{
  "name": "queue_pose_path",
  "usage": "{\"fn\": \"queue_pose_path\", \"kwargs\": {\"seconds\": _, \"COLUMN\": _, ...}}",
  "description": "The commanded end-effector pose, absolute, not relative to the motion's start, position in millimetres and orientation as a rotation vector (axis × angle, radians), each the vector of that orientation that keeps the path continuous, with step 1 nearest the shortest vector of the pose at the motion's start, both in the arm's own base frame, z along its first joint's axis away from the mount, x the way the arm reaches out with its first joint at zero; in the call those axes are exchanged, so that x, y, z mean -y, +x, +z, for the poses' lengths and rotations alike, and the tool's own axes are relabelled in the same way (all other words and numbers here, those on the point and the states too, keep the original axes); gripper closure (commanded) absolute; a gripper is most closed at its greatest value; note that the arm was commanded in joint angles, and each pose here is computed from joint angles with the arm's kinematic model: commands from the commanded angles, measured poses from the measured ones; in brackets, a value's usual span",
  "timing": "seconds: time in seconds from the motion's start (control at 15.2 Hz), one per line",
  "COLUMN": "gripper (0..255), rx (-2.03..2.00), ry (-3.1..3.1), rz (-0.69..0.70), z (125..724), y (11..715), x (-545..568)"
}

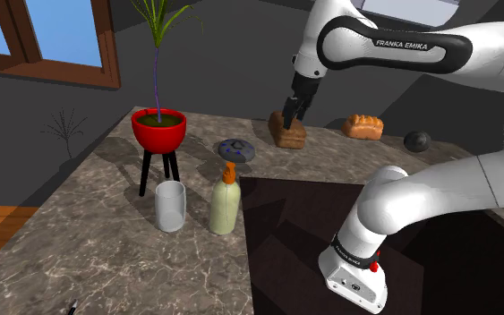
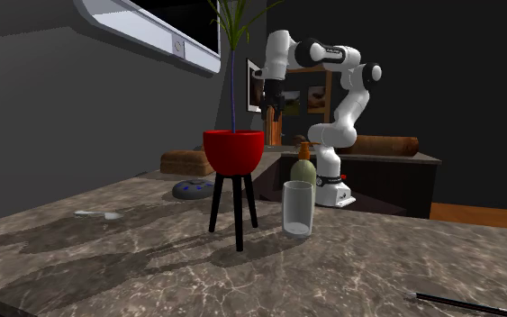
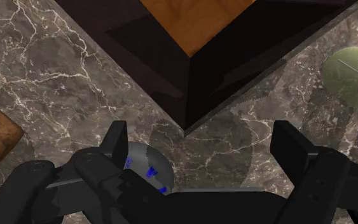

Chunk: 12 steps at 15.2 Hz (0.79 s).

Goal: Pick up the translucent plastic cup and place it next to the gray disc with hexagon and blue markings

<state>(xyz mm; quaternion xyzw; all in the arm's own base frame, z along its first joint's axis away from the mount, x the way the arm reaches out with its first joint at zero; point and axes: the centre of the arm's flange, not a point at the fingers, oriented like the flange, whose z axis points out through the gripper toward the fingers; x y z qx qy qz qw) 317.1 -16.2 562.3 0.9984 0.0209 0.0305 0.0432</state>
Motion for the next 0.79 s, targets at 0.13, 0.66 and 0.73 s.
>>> {"fn": "queue_pose_path", "kwargs": {"seconds": 0.13, "gripper": 0, "rx": -0.061, "ry": 3.056, "rz": 0.093, "z": 551, "y": 326, "x": -6}}
{"fn": "queue_pose_path", "kwargs": {"seconds": 0.66, "gripper": 0, "rx": -0.051, "ry": 3.067, "rz": 0.089, "z": 508, "y": 362, "x": -93}}
{"fn": "queue_pose_path", "kwargs": {"seconds": 0.73, "gripper": 0, "rx": -0.05, "ry": 3.069, "rz": 0.089, "z": 502, "y": 366, "x": -104}}
